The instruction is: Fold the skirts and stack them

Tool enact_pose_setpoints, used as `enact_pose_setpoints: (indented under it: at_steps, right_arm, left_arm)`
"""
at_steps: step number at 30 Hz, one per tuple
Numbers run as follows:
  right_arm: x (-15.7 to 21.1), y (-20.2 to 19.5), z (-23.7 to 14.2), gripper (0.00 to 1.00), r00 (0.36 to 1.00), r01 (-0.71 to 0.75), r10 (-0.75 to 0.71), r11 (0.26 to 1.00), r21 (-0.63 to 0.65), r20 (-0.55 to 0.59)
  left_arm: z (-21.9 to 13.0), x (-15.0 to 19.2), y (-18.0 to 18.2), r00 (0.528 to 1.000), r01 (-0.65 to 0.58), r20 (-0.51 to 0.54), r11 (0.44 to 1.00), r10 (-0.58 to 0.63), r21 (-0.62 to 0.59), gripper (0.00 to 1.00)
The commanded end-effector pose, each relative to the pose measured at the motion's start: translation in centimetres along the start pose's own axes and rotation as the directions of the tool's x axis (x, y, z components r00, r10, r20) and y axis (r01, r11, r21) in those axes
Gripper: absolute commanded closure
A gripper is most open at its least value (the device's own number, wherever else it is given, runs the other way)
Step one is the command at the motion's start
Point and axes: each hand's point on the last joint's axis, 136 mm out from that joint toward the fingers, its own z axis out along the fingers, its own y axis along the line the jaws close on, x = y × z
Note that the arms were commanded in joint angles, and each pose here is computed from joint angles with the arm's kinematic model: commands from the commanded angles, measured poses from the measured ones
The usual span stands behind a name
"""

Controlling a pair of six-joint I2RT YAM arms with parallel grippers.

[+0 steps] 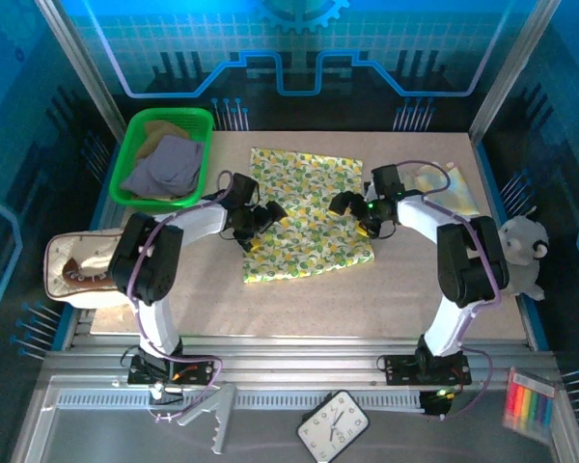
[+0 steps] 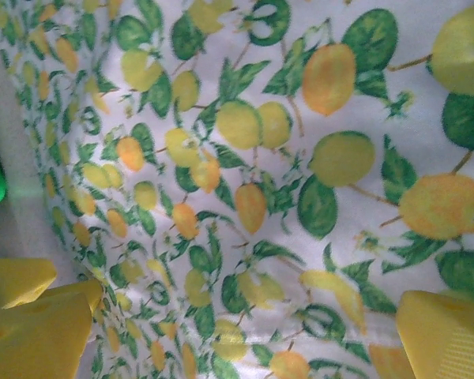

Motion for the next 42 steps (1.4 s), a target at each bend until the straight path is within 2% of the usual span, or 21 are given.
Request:
enact_pose_setpoints:
  at_steps: [1,5,7,12,15,21,27,31,37,42]
  right_arm:
    - [0.0,-1.6,2.3,0.0,0.999,-0.037,0.037,0.999,0.04,-0.013]
    - [-0.7,-2.1,3.3,0.0,0.999,-0.044,0.044,0.998,0.038,0.005]
    - [-1.1,-1.6,3.1,0.0,0.999,-0.027,0.027,0.999,0.024,0.028]
    - [-1.7,-0.8,0.2,0.0,0.994,0.0,-0.002,1.0,0.022,0.108]
    - [-1.0,-1.6,-2.2,0.0,0.989,-0.013,0.0,0.996,0.085,0.148]
    - [1.0,-4.3,-5.6,0.02,0.981,-0.076,0.044,0.984,0.163,0.189]
    - [4.1,-6.5,-6.0,0.11,0.982,-0.145,0.124,0.978,0.151,0.141]
    - [5.0,-6.6,-5.2,0.15,0.981,-0.174,0.162,0.978,0.114,0.107]
    - [5.0,-7.5,-4.1,0.2,0.956,-0.265,0.252,0.961,0.075,0.15]
    - [5.0,-7.5,-3.2,0.22,0.957,-0.262,0.253,0.964,0.044,0.138]
  left_arm:
    - [0.3,-3.5,0.0,0.991,-0.068,0.105,0.993,0.077,-0.094,0.01]
    - [2.4,-5.7,0.7,0.99,-0.084,0.1,0.988,0.097,-0.129,0.01]
    - [2.2,-6.3,0.2,0.987,-0.109,0.107,0.986,0.123,-0.128,0.01]
    - [-1.9,-6.0,-3.1,0.975,-0.163,0.148,0.986,0.168,-0.045,0.01]
    - [-5.2,-5.4,-3.6,0.966,-0.16,0.2,0.987,0.162,-0.026,0.01]
    - [-8.8,-3.9,-0.4,0.957,-0.075,0.277,0.997,0.081,-0.033,0.01]
    - [-9.5,-1.3,4.5,0.967,0.065,0.247,0.997,-0.055,-0.032,0.01]
    - [-9.2,0.4,6.7,0.976,0.091,0.202,0.995,-0.084,-0.028,0.01]
    - [-7.3,3.0,9.2,0.979,0.177,0.106,0.984,-0.173,-0.034,0.18]
    - [-6.0,3.2,8.6,0.981,0.182,0.067,0.983,-0.182,0.007,0.3]
